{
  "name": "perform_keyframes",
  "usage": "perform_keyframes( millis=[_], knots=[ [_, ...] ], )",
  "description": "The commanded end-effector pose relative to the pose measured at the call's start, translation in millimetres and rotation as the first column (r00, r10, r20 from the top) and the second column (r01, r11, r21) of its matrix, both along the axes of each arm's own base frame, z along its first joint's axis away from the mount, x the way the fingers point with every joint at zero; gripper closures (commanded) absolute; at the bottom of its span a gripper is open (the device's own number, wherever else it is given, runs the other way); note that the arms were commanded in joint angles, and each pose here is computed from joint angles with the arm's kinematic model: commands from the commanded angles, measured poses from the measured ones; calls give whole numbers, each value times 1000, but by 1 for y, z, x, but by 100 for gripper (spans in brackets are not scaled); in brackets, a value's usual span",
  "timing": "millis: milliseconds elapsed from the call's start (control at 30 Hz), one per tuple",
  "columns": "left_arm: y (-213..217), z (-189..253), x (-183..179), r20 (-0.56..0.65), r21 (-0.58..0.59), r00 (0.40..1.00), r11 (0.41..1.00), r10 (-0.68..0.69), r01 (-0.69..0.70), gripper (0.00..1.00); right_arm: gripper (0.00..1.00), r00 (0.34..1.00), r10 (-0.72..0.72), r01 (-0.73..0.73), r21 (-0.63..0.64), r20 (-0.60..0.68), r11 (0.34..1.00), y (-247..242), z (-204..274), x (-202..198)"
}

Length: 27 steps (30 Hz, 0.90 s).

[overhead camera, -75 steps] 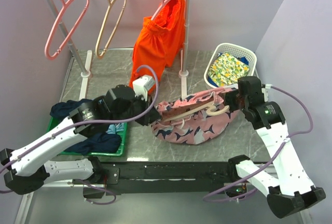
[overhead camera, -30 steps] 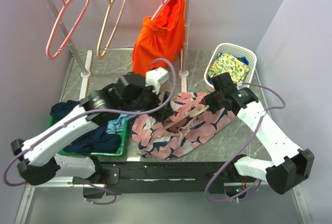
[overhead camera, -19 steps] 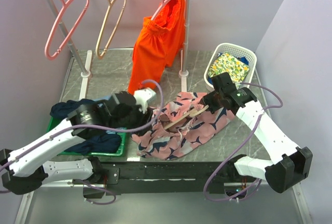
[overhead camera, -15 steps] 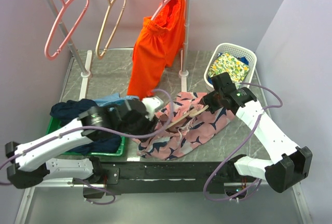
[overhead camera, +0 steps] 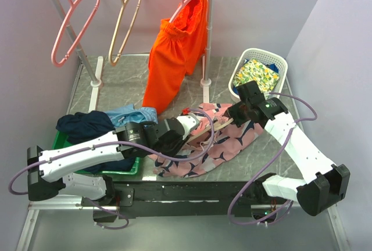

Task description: Place the shorts on the hanger

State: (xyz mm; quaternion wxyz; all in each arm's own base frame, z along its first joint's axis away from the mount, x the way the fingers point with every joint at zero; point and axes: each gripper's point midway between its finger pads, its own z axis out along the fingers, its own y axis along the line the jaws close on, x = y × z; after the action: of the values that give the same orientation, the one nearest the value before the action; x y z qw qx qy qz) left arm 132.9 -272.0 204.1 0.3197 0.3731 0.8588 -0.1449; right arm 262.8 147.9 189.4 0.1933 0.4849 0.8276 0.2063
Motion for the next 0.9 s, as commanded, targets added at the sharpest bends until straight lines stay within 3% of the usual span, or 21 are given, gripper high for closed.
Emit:
perform_keyframes(
  millis=[0, 233, 367, 567, 633, 733, 767, 833, 867],
  knots=[
    [-15, 12, 16, 86, -54, 996, 999, 10, -5, 61, 100, 997, 1, -4, 43, 75, 999, 3, 33, 4],
    [-37, 20, 17, 112, -124, 993, 990, -47, 60, 59, 100, 996, 12, -17, 61, 84, 998, 6, 40, 2],
    [-42, 16, 19, 127, -143, 991, 987, -52, 70, 43, 100, 996, 24, -29, 67, 84, 997, 9, 40, 0],
    [-37, 9, 29, 161, -136, 987, 991, 10, 12, 29, 100, 995, 27, -34, 77, 96, 996, 9, 45, -2],
    [-35, 10, 32, 176, -144, 984, 990, 25, 0, 30, 100, 994, 28, -36, 76, 103, 996, 9, 47, -2],
    [-37, 14, 35, 205, -183, 978, 983, 34, 5, 45, 100, 994, 43, -52, 95, 99, 994, 14, 49, -4],
    [-35, 15, 35, 217, -192, 975, 981, 36, 6, 64, 100, 994, 45, -54, 95, 99, 994, 14, 49, -4],
    [-37, 24, 40, 248, -234, 967, 972, 61, -1, 82, 100, 994, 47, -57, 96, 101, 994, 14, 50, -5],
    [-36, 24, 40, 256, -237, 965, 971, 61, 1, 99, 100, 993, 56, -66, 99, 103, 993, 15, 51, -6]
  ],
)
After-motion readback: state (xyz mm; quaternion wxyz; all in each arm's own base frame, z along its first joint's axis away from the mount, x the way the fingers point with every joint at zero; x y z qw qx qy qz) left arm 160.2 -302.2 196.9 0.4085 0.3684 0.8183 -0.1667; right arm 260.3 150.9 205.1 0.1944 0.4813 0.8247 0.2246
